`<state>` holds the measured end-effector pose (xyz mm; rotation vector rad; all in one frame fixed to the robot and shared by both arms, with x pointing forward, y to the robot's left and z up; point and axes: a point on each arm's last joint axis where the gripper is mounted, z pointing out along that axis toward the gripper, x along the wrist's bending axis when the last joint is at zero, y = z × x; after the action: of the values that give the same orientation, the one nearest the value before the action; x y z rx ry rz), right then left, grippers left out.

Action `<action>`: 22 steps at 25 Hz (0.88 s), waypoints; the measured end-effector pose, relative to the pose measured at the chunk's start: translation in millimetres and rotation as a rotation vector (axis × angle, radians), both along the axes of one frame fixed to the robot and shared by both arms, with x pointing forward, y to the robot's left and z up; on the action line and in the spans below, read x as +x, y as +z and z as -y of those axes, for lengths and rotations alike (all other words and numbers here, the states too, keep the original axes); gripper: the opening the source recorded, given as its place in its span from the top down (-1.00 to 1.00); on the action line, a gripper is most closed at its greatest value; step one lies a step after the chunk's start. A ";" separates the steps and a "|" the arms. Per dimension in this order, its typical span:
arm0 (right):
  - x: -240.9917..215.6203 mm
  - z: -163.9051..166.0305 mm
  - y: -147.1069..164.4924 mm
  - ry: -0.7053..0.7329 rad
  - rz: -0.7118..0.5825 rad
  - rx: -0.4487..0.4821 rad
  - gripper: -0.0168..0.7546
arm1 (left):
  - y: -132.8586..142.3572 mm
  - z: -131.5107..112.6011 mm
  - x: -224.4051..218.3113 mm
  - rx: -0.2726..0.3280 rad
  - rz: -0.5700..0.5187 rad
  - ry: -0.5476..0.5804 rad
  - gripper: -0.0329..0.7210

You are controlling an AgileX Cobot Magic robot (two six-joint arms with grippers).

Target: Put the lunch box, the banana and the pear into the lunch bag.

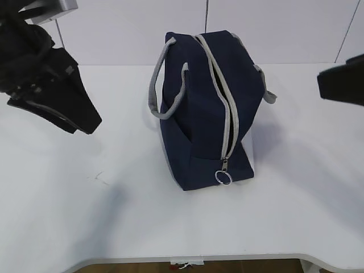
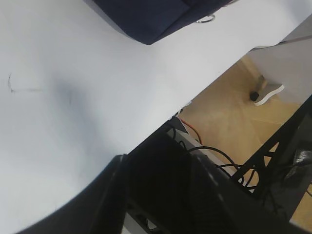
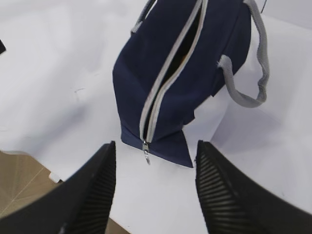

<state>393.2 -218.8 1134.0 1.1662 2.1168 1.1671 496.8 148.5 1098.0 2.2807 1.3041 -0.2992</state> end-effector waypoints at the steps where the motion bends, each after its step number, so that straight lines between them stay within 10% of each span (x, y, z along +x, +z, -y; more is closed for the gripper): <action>1: -2.9 1.6 -4.7 -0.003 0.011 0.001 -0.15 | 0.0 0.0 0.0 0.000 0.000 0.000 0.07; 22: 37.2 -18.2 -48.0 0.105 -0.029 -0.127 -0.15 | -0.2 -0.4 -0.1 0.004 -0.006 0.009 0.07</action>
<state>430.4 -200.6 1086.1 1.0316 2.2624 1.0487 496.7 148.8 1097.8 2.2783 1.3188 -0.3010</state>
